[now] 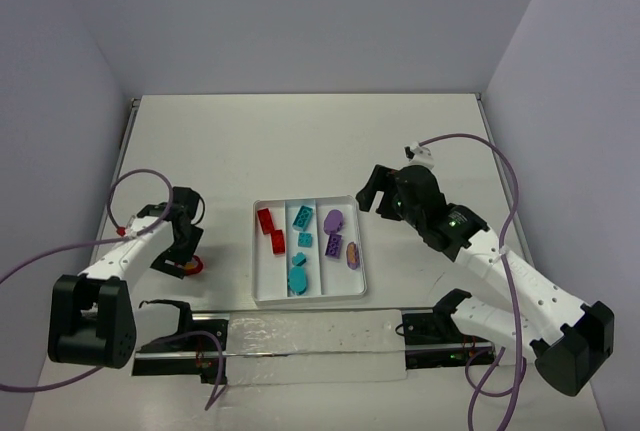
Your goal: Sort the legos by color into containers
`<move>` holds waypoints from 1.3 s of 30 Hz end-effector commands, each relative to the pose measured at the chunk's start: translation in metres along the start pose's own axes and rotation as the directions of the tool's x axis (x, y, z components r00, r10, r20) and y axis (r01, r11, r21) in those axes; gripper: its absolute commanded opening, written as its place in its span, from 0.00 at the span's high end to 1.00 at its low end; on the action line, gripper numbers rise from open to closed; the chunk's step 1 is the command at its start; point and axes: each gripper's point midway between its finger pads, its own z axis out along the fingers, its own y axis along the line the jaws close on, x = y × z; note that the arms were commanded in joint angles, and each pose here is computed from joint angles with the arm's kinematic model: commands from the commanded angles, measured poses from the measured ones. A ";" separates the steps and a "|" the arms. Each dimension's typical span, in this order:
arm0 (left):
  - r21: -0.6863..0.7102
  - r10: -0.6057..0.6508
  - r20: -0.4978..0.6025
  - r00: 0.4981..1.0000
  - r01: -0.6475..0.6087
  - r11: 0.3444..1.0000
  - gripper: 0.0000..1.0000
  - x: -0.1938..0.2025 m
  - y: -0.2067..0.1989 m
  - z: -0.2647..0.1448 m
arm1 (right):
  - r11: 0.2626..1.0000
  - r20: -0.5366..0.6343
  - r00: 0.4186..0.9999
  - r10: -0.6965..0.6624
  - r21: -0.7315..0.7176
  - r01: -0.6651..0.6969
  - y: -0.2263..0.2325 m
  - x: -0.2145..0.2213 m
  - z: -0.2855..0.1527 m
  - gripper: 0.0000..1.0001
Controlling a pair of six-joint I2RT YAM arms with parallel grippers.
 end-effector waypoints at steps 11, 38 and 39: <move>0.085 0.106 0.035 0.994 -0.109 0.990 0.89 -0.022 -0.028 -0.027 | 0.999 0.028 1.000 0.005 -0.033 -0.004 0.012 -0.011 -0.002 0.11; 0.704 0.761 0.322 0.563 -0.680 0.205 0.90 0.142 -0.086 -0.164 | 1.000 0.049 0.999 0.019 0.021 -0.020 0.002 -0.018 -0.013 0.11; 0.696 0.765 0.322 0.557 -0.688 0.208 0.85 0.143 -0.085 -0.162 | 1.000 0.050 0.999 0.020 0.022 -0.021 0.002 -0.018 -0.013 0.11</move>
